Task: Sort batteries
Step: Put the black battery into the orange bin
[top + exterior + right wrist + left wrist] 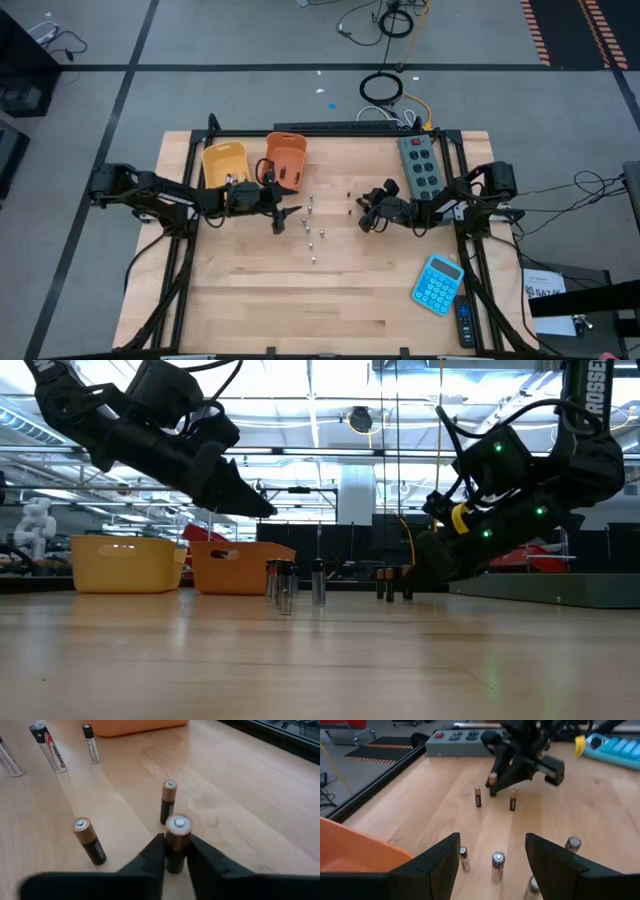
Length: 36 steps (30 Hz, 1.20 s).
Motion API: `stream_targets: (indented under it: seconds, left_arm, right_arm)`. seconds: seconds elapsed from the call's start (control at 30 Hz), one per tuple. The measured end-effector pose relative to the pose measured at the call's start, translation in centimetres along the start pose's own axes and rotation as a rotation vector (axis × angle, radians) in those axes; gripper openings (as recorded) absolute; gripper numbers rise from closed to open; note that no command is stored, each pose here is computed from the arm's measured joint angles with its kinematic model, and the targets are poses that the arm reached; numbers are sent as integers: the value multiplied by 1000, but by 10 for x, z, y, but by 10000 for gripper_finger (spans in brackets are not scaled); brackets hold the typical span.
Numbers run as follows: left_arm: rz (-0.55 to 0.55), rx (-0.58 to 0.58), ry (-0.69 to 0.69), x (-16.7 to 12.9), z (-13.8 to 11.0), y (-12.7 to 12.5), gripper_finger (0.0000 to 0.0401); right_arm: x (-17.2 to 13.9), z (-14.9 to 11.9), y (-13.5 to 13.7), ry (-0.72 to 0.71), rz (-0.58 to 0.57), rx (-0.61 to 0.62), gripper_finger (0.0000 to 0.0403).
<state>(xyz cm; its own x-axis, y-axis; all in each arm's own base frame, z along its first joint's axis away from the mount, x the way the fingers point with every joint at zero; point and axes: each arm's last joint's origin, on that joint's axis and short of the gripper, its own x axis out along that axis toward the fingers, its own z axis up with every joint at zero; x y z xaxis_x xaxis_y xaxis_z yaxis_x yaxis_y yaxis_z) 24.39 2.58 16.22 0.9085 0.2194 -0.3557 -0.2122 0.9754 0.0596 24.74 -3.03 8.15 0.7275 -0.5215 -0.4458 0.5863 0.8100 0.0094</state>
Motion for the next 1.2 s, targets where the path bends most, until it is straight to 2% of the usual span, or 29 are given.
stream_targets:
  seconds: [0.07,0.27,0.4,0.57,0.67,0.9,1.07,1.2]
  left_arm:
    - [-5,-7,-26,0,3,-1,235]
    - [-34,0,-111,-4,12,-10,235]
    - [-45,12,-142,-17,22,-13,235]
    - [73,47,-121,-40,30,-11,235]
    - [148,53,-105,-53,33,-7,235]
    - [291,49,-83,-72,35,2,235]
    - [350,-8,-82,-79,35,6,235]
    - [355,-28,-78,-81,35,7,235]
  right_arm:
    - [0,0,0,-1,0,-4,25]
    - [-6,9,-1,-10,-6,-1,27]
    - [-17,23,-5,-28,-55,-29,27]
    - [-30,54,-13,-136,-55,-86,27]
    - [-27,81,-19,-202,7,-106,27]
    - [13,143,-21,-201,124,-210,27]
    - [63,176,-10,-188,223,-235,27]
    - [110,190,-3,-133,301,-234,41]
